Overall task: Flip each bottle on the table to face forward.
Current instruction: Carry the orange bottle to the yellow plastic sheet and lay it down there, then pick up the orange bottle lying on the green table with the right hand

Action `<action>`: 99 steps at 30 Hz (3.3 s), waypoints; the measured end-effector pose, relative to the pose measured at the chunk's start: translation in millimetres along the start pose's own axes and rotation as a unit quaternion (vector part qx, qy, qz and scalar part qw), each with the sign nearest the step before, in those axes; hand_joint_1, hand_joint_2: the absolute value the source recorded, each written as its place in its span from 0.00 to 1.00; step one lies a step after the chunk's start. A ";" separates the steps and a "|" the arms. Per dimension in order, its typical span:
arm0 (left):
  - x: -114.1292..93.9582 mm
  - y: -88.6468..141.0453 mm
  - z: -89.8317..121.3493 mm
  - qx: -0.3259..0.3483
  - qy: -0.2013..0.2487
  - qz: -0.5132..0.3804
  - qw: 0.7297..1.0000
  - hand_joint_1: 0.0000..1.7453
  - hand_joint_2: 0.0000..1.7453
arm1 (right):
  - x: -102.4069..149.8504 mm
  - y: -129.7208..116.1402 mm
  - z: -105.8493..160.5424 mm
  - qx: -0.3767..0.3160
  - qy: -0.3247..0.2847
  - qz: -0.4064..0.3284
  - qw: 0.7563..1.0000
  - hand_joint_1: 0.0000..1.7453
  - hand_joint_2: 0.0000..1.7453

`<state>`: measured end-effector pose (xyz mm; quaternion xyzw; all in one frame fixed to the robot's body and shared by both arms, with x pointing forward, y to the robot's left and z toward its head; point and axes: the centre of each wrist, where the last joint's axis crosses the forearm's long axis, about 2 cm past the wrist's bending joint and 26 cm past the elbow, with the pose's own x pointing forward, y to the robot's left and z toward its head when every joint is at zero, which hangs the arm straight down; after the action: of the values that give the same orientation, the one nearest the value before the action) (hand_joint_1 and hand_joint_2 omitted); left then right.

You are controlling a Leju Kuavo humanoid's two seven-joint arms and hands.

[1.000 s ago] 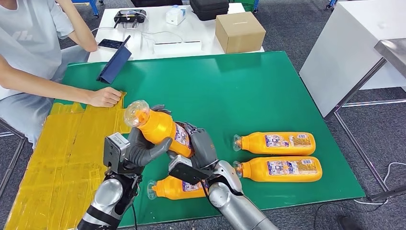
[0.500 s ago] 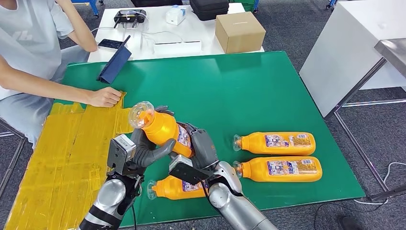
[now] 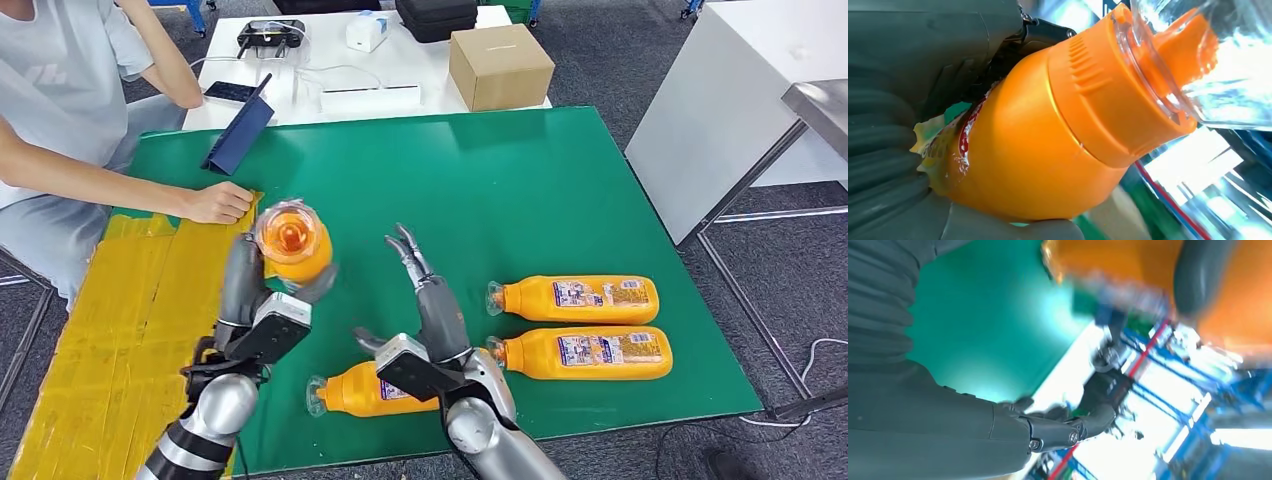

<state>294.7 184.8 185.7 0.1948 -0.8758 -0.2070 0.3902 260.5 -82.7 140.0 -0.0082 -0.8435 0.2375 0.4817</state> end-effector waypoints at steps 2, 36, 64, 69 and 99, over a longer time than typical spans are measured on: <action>-7.2 15.2 -6.2 0.014 -0.005 -0.081 0.997 1.00 1.00 | 5.4 -10.8 4.1 -0.022 -0.011 0.000 1.000 0.00 1.00; -99.3 44.0 -64.2 -0.125 0.120 -0.549 0.818 1.00 1.00 | 64.2 -61.0 19.2 -0.157 -0.152 0.071 0.973 0.00 1.00; -157.8 20.2 -25.1 -0.285 0.285 -0.532 0.745 0.00 1.00 | 59.9 -45.5 1.5 -0.061 -0.136 0.096 0.984 0.00 1.00; -159.2 20.6 -25.1 -0.290 0.293 -0.534 0.738 0.00 1.00 | 58.2 -44.6 0.7 -0.058 -0.132 0.099 0.985 0.00 1.00; -61.6 27.1 20.9 -0.041 0.069 -0.010 0.997 0.00 1.00 | 26.6 -31.4 35.6 0.095 -0.048 0.185 0.977 0.00 1.00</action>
<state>312.1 242.9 149.8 0.2008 -0.8354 -0.2328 0.4557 223.9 -118.1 159.2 -0.1073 -0.8230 0.4016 0.3871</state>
